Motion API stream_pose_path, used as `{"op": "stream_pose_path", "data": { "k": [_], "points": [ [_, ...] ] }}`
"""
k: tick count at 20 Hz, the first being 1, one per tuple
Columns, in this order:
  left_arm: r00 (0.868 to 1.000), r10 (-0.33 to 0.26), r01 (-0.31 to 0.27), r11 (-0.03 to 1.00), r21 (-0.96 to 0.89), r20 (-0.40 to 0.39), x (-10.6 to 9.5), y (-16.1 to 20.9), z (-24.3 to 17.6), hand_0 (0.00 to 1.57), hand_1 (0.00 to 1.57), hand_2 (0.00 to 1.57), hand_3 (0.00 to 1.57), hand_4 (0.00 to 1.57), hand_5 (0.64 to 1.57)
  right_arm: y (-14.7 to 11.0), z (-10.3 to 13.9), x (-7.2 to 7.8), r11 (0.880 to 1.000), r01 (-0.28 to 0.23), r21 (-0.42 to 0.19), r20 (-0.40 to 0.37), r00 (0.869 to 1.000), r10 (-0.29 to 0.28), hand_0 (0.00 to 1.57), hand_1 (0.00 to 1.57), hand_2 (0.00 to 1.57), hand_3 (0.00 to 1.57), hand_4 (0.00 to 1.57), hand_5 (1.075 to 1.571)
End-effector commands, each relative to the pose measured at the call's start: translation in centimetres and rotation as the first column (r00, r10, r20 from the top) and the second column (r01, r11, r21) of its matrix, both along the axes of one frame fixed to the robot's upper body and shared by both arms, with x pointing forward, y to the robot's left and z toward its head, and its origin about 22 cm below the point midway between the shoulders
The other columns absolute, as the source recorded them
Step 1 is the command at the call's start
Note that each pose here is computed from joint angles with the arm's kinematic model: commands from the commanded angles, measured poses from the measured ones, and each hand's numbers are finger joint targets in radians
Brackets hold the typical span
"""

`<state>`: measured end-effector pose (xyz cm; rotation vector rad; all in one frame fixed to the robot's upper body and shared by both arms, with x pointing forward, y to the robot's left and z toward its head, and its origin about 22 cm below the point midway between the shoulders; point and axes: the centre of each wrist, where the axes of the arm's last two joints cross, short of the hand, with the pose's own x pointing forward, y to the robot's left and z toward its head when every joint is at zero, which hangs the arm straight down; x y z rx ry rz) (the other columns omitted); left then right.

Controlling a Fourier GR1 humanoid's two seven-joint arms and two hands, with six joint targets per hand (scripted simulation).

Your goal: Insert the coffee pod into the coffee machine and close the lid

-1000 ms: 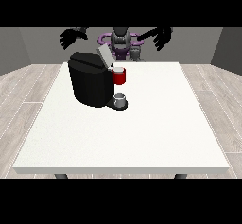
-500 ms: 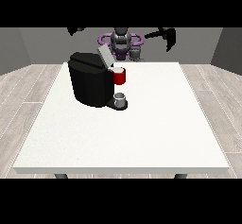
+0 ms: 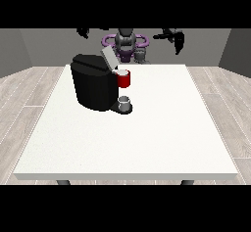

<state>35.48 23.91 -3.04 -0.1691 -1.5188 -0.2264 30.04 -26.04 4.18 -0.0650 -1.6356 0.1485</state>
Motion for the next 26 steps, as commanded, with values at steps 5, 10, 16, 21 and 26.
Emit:
{"op": "stream_pose_path", "data": {
  "k": [5,10,16,21,26],
  "points": [
    [0.998,-0.006,0.008,0.999,-0.034,0.059,-1.4,-0.7,1.8,0.00,0.00,0.00,0.00,0.11,1.571,2.7,-1.0,1.5,0.999,-0.030,0.040,0.000,1.000,0.030,0.00,0.00,0.00,0.00,0.00,1.571],
    [0.996,0.065,-0.063,0.997,-0.040,0.056,-3.7,1.0,1.3,0.00,0.00,0.00,0.00,0.00,1.571,-0.6,0.1,3.0,0.998,-0.036,0.045,-0.020,0.999,0.037,0.00,0.00,0.00,0.00,0.00,1.571],
    [0.993,0.043,-0.036,0.997,-0.061,0.114,-3.3,0.3,5.2,0.00,0.00,0.00,0.00,0.00,1.571,0.5,-0.5,5.1,0.999,-0.011,0.050,0.023,1.000,0.010,0.00,0.00,0.00,0.00,0.00,1.571],
    [0.996,0.072,-0.071,0.997,-0.038,0.045,-6.5,2.5,1.9,0.00,0.00,0.00,0.00,0.00,1.571,1.2,1.5,5.9,0.999,-0.045,0.005,-0.014,0.999,0.045,0.00,0.00,0.00,0.00,0.00,1.571],
    [0.984,0.123,-0.119,0.992,-0.035,0.126,-5.1,2.5,4.8,0.00,0.00,0.00,0.00,0.00,1.571,4.1,0.8,6.4,0.992,-0.120,-0.034,0.031,0.992,0.121,0.00,0.00,0.00,0.00,0.00,1.571]
  ]
}}
